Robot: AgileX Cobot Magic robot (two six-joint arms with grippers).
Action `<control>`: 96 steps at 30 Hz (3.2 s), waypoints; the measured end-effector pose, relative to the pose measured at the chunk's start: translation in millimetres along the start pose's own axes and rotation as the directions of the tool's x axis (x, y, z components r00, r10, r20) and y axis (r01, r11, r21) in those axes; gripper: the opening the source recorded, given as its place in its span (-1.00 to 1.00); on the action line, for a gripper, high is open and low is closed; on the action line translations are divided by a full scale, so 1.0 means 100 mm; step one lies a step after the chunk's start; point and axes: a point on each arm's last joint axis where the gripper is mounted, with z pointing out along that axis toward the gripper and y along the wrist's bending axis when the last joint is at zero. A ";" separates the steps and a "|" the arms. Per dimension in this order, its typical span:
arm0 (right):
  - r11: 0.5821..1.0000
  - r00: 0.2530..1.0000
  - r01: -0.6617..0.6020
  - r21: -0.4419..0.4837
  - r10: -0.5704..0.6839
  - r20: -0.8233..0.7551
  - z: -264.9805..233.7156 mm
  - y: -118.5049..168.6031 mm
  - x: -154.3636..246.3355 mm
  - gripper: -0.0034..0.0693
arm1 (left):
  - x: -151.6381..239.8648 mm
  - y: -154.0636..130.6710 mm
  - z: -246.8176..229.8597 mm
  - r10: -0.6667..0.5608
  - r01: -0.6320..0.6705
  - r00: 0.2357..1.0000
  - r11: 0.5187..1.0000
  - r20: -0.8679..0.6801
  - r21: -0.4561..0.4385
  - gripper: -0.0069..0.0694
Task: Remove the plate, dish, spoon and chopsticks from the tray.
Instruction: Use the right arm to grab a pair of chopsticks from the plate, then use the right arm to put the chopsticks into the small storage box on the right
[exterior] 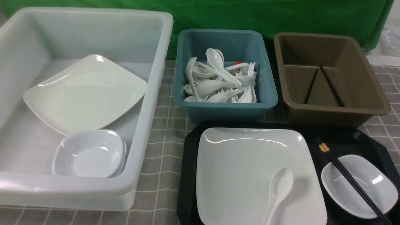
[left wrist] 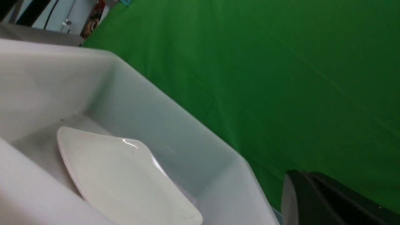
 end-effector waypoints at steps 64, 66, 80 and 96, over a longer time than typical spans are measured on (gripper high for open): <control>0.977 0.398 0.081 -0.195 -0.212 -0.893 2.30 0.09 -0.62 0.33 | -0.47 -1.52 0.74 0.724 -0.270 0.477 0.660 -0.498 0.701 -0.79; 0.981 0.390 0.074 -0.181 -0.196 -0.900 2.33 0.05 -0.57 0.30 | -0.47 -1.52 0.74 0.725 -0.271 0.477 0.659 -0.497 0.702 -0.79; 0.947 0.362 0.115 -0.300 -0.321 -0.875 2.19 0.13 -0.72 -0.59 | -0.48 -1.53 0.75 0.727 -0.282 0.491 0.654 -0.481 0.701 -0.79; 0.976 0.923 -0.092 -0.196 0.010 -0.384 3.04 0.36 -2.45 -0.59 | -0.67 -1.66 0.92 0.683 -0.396 0.683 0.642 -0.257 0.656 -0.79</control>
